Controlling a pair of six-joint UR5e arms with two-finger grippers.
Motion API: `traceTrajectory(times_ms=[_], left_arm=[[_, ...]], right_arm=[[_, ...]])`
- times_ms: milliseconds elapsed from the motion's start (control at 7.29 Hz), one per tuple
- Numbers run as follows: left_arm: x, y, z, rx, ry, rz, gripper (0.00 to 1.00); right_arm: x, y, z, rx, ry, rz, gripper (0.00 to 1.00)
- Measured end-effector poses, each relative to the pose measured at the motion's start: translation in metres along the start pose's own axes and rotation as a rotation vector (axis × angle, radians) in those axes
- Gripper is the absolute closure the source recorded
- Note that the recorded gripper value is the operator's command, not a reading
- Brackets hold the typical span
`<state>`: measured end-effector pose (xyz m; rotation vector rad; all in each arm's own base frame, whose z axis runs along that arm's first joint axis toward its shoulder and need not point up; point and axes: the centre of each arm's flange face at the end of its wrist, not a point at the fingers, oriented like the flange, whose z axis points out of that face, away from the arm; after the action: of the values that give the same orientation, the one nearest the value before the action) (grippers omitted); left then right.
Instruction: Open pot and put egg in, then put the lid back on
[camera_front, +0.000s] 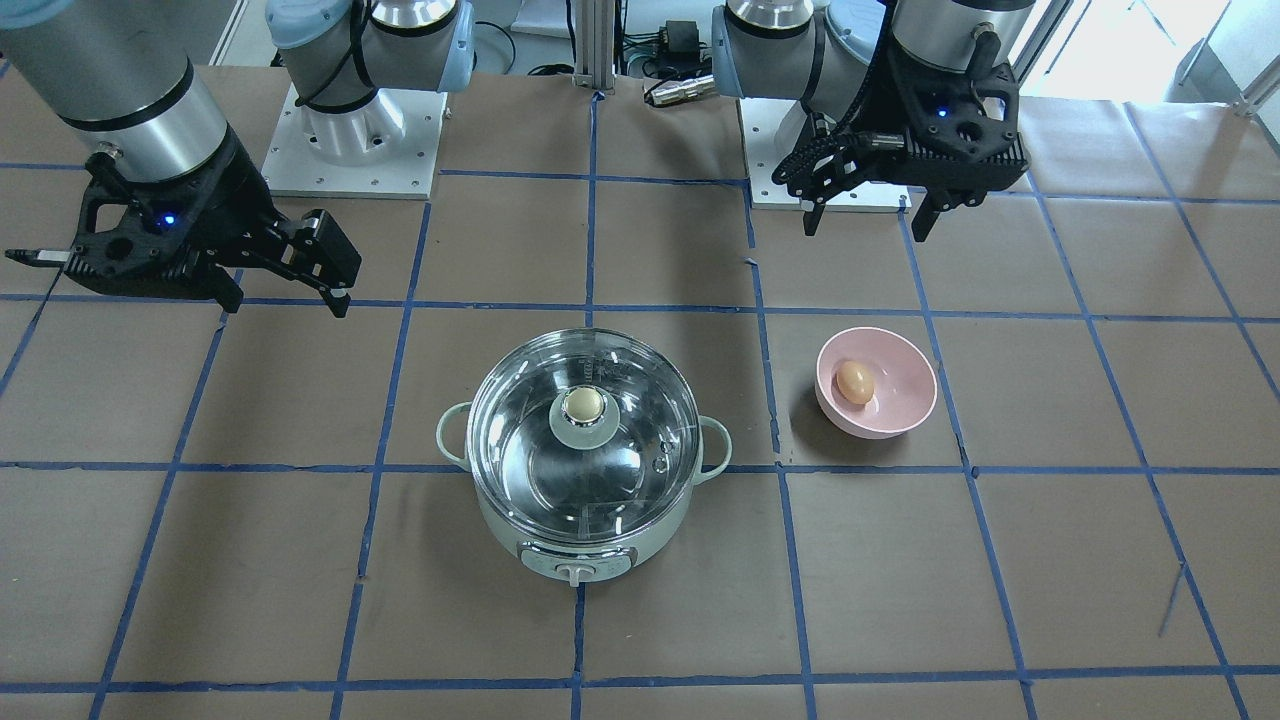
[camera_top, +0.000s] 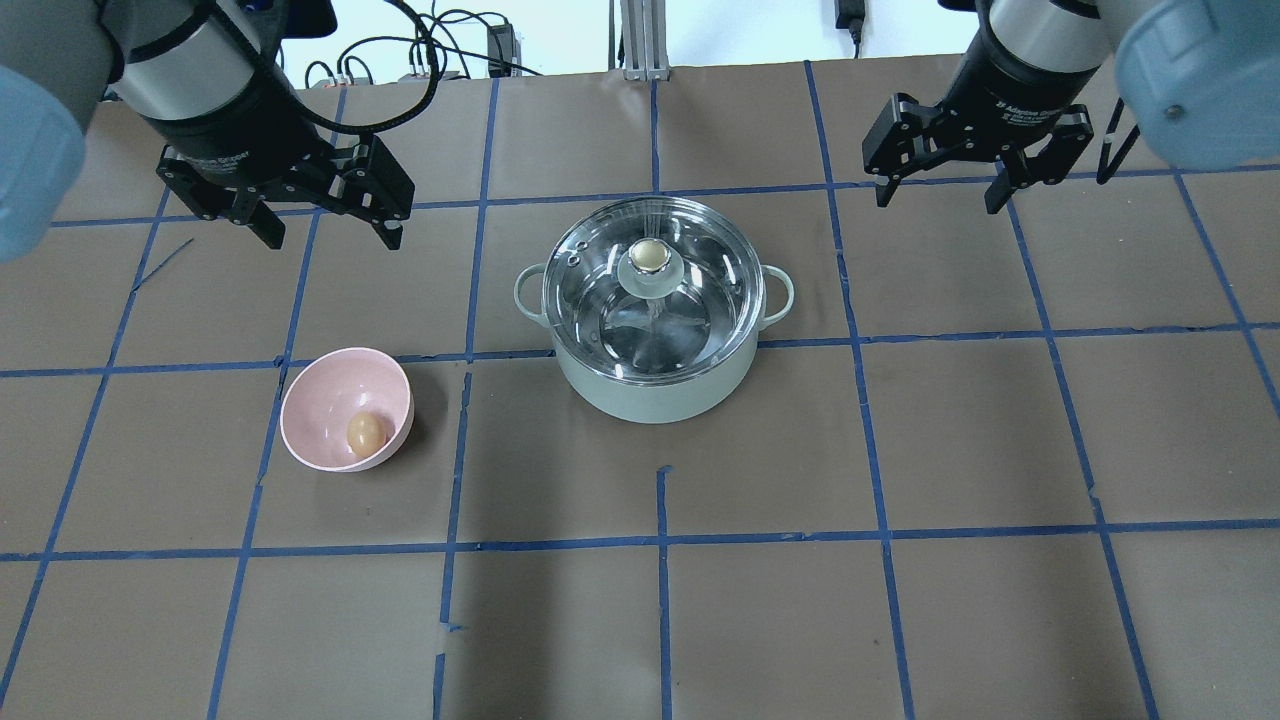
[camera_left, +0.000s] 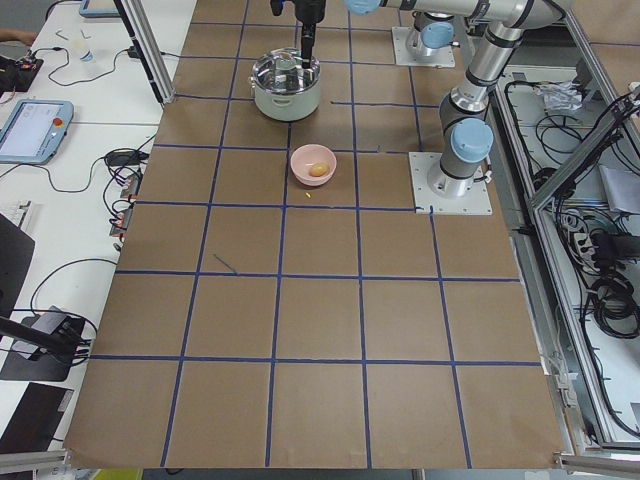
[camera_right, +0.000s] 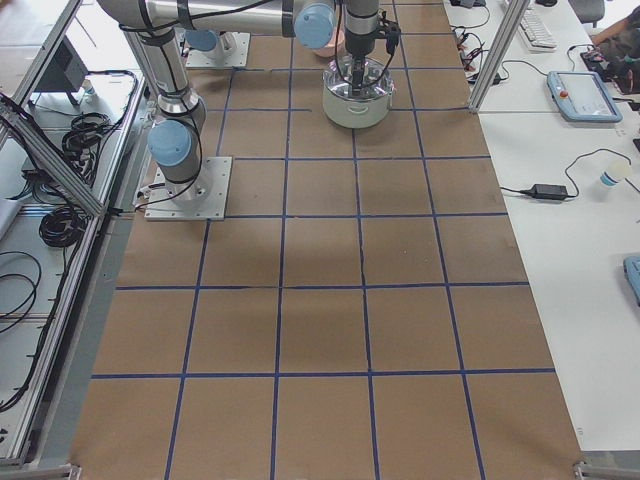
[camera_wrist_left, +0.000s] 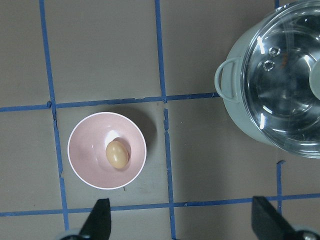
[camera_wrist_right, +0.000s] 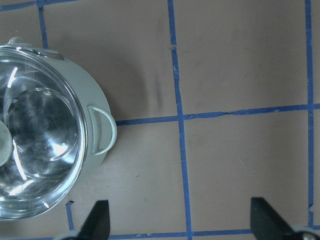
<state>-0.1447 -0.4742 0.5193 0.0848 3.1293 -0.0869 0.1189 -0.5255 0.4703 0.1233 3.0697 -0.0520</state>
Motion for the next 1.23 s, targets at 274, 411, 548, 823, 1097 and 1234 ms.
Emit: traceTrajectory(times_ms=[274,411,548,823,1097,1234], left_arm=[[-0.003,0.0,0.002,-0.005,-0.001,-0.001,0.0],[-0.009,0.0,0.006,-0.015,-0.003,-0.004,0.0],[-0.02,0.0,0.017,-0.037,-0.002,-0.001,0.01],[-0.057,0.004,0.068,-0.105,0.009,0.006,0.02],[-0.09,0.015,0.133,-0.128,0.015,-0.001,0.02],[-0.102,0.026,0.171,-0.121,0.011,-0.001,0.01]], right_arm=[[0.001,-0.002,0.001,0.002,-0.001,0.001,0.0],[0.001,-0.003,0.001,0.004,-0.004,0.003,0.0],[0.001,-0.005,-0.001,0.013,-0.008,0.008,0.0],[-0.01,-0.01,-0.002,0.05,-0.017,0.019,0.0],[-0.052,-0.013,0.01,0.094,-0.026,0.005,0.0],[-0.083,-0.011,0.02,0.108,-0.031,0.011,0.0]])
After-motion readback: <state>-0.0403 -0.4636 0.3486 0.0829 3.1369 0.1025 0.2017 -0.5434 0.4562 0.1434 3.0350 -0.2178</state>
